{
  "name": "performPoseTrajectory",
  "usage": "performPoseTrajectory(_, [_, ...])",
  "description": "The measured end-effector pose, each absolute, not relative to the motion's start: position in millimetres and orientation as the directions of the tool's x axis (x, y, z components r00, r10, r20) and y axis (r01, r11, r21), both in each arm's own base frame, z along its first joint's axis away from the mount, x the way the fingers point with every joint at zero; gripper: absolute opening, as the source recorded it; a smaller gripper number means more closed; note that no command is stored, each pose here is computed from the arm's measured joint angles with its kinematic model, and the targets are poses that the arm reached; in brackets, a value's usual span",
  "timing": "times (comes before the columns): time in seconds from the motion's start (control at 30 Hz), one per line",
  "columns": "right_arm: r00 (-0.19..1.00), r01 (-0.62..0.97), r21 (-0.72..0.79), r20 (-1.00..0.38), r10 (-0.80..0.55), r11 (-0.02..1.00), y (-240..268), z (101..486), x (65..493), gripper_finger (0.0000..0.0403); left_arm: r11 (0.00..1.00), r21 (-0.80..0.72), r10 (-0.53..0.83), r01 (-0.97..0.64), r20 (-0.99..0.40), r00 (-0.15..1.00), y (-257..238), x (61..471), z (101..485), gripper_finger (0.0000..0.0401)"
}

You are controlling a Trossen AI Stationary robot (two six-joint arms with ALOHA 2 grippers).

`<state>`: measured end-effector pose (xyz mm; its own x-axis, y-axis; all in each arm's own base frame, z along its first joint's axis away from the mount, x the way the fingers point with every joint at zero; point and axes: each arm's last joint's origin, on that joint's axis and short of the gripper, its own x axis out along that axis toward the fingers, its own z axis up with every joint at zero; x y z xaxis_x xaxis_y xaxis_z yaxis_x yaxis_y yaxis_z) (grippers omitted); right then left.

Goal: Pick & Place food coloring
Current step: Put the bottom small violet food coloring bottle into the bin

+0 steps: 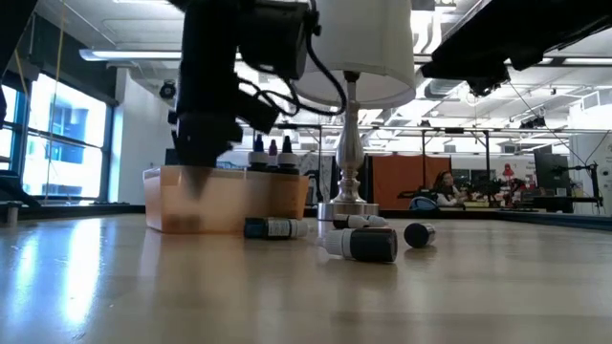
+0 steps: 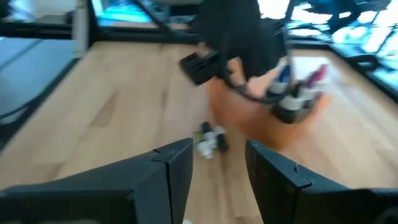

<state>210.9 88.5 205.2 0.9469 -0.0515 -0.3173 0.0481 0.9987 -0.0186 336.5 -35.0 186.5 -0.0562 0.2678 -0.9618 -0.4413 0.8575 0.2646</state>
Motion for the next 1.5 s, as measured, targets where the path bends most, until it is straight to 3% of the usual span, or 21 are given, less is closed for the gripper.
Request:
performPoseTrajectory(0.2, [0.914, -0.105, 0.007, -0.393, 0.099, 0.994, 95.8, 191.3, 215.9, 0.0139, 0.872, 0.285, 0.308, -0.398, -0.951, -0.006, -60.3, 334.3, 221.9, 0.017])
performPoseTrajectory(0.47, [0.88, -0.197, -0.121, -0.458, 0.122, 0.973, 103.0, 148.4, 240.4, 0.0139, 0.879, 0.24, 0.346, -0.411, -0.915, 0.207, -100.5, 297.7, 281.0, 0.017])
performPoseTrajectory(0.73, [0.828, -0.188, -0.103, -0.551, 0.102, 0.977, 86.0, 110.3, 256.5, 0.0139, 0.877, 0.229, 0.41, -0.422, -0.814, 0.41, -135.5, 256.5, 315.6, 0.017])
performPoseTrajectory(1.0, [0.769, -0.217, 0.006, -0.614, 0.174, 0.976, 74.7, 88.6, 261.5, 0.0139, 0.892, 0.208, 0.39, -0.4, -0.804, 0.45, -163.3, 238.1, 313.2, 0.017])
performPoseTrajectory(1.33, [0.814, -0.188, -0.056, -0.567, 0.123, 0.981, 70.7, 78.0, 269.4, 0.0138, 0.868, 0.191, 0.41, -0.459, -0.796, 0.445, -164.5, 235.4, 308.1, 0.017])
performPoseTrajectory(1.5, [0.81, -0.194, -0.046, -0.571, 0.133, 0.98, 70.9, 77.6, 269.1, 0.0107, 0.868, 0.186, 0.407, -0.461, -0.799, 0.444, -164.2, 235.8, 308.0, 0.017])
